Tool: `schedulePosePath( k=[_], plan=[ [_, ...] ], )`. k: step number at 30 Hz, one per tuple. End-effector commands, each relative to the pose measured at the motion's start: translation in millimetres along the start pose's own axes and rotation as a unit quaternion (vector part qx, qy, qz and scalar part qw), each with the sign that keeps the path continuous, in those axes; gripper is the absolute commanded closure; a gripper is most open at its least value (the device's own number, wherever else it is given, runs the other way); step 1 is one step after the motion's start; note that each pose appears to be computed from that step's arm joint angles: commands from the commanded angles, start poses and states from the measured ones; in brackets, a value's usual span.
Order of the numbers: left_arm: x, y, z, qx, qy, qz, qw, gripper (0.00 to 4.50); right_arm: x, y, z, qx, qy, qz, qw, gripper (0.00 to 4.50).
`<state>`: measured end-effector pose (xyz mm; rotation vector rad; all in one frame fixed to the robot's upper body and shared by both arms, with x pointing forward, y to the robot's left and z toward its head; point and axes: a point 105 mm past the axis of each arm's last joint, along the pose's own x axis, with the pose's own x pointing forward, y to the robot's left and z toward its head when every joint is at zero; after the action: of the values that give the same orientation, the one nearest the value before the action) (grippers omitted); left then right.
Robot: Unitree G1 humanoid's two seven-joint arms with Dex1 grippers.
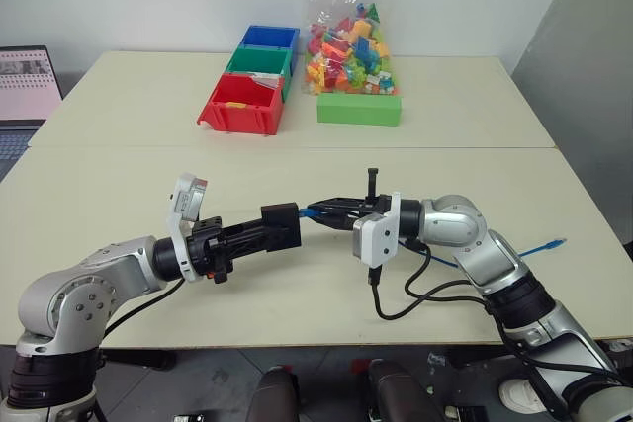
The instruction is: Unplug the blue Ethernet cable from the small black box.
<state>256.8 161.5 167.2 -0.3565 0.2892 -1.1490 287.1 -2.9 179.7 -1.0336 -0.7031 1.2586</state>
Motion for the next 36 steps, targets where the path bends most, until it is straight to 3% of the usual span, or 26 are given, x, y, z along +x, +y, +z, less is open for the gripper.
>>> schedulePosePath(
  k=[1, 5, 7, 11, 15, 23, 31, 36],
  plan=[
    [0, -2, 7, 0.036, -0.001, 0.001, 0.999, 3.72, -2, -11, 11, -0.038, -0.014, -0.007, 0.999, 3.29],
    [2, -6, 4, 0.06, 0.008, -0.02, 0.998, 3.72, -9, -2, 12, 0.019, -0.004, 0.034, 0.999, 2.37],
    [2, -7, 1, 0.064, 0.014, -0.033, 0.997, 3.72, -16, 4, 18, 0.088, -0.004, 0.056, 0.995, 1.83],
    [2, -9, -1, 0.076, 0.02, -0.062, 0.995, 3.72, -24, -3, 36, 0.28, -0.03, 0.053, 0.958, 1.8],
    [5, -12, 2, 0.079, 0.021, -0.097, 0.992, 3.72, -29, -16, 39, 0.455, -0.057, 0.042, 0.888, 1.8],
    [11, -19, 5, 0.088, 0.027, -0.13, 0.987, 3.72, -28, -11, 38, 0.599, -0.074, 0.024, 0.797, 1.8],
    [13, -22, 6, 0.092, 0.027, -0.135, 0.986, 3.72, -26, -3, 36, 0.638, -0.075, 0.024, 0.766, 1.8],
    [14, -24, 8, 0.095, 0.027, -0.138, 0.986, 3.72, -27, 3, 31, 0.642, -0.063, 0.033, 0.763, 1.8]
  ],
)
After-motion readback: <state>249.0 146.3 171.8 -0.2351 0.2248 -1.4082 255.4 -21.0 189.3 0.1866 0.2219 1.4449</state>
